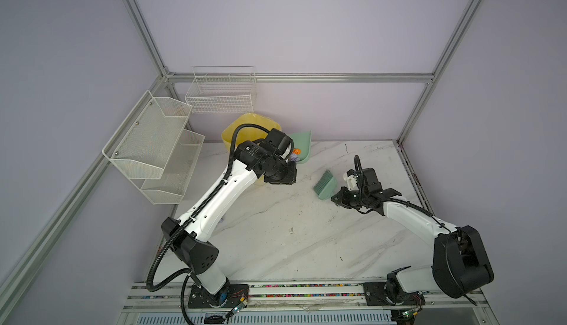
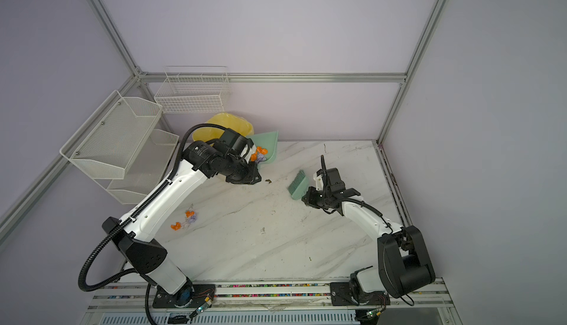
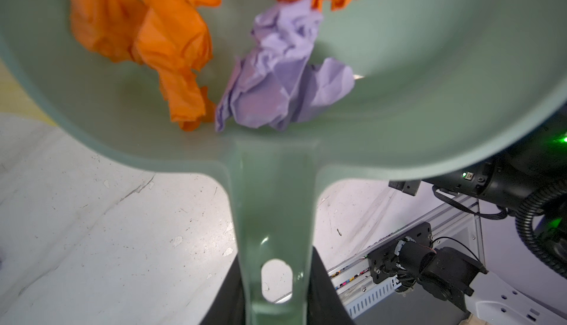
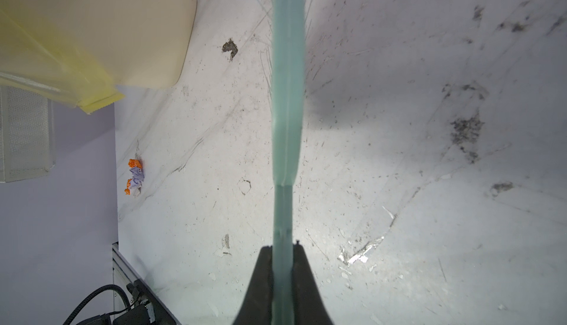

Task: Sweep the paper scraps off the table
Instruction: 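Lift the green dustpan with the left gripper and carry it over the yellow bin, then tip the dustpan over the bin with the left gripper to empty scraps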

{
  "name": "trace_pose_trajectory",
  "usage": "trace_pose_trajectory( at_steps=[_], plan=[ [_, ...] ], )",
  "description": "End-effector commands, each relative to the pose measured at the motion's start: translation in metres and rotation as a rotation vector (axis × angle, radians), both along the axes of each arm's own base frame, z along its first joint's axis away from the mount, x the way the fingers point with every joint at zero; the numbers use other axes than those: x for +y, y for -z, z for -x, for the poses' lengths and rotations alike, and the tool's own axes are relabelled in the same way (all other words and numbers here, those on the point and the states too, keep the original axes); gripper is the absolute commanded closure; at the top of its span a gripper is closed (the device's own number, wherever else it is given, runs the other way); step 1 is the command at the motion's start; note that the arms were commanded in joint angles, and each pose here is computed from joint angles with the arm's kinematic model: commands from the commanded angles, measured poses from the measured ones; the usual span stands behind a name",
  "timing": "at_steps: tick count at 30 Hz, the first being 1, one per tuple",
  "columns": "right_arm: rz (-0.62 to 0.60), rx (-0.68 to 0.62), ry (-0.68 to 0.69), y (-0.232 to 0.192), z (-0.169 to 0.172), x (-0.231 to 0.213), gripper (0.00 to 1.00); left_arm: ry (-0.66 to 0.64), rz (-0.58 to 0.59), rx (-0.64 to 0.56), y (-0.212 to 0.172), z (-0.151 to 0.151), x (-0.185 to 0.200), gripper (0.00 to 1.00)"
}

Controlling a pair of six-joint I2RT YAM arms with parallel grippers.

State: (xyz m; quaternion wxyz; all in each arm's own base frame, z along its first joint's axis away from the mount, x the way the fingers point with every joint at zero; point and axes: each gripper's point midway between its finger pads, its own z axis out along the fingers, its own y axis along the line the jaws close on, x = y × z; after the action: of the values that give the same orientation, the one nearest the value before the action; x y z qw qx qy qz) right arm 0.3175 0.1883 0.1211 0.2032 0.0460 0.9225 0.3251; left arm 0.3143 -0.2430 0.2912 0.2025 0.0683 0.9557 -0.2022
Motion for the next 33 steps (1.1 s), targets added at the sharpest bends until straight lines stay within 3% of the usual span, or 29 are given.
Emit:
trace_pose_trajectory(
  at_steps=[1, 18, 33],
  plan=[
    [-0.027, -0.035, -0.001, -0.010, -0.002, 0.001, 1.00, 0.035, 0.156, -0.128, -0.065, -0.003, -0.001, 1.00],
    [-0.043, -0.018, -0.006, -0.005, 0.002, 0.003, 1.00, 0.001, 0.443, -0.108, -0.098, -0.044, 0.019, 1.00],
    [-0.063, -0.014, -0.013, -0.007, -0.001, 0.008, 1.00, -0.028, 0.791, -0.068, -0.106, -0.062, 0.045, 1.00]
  ],
)
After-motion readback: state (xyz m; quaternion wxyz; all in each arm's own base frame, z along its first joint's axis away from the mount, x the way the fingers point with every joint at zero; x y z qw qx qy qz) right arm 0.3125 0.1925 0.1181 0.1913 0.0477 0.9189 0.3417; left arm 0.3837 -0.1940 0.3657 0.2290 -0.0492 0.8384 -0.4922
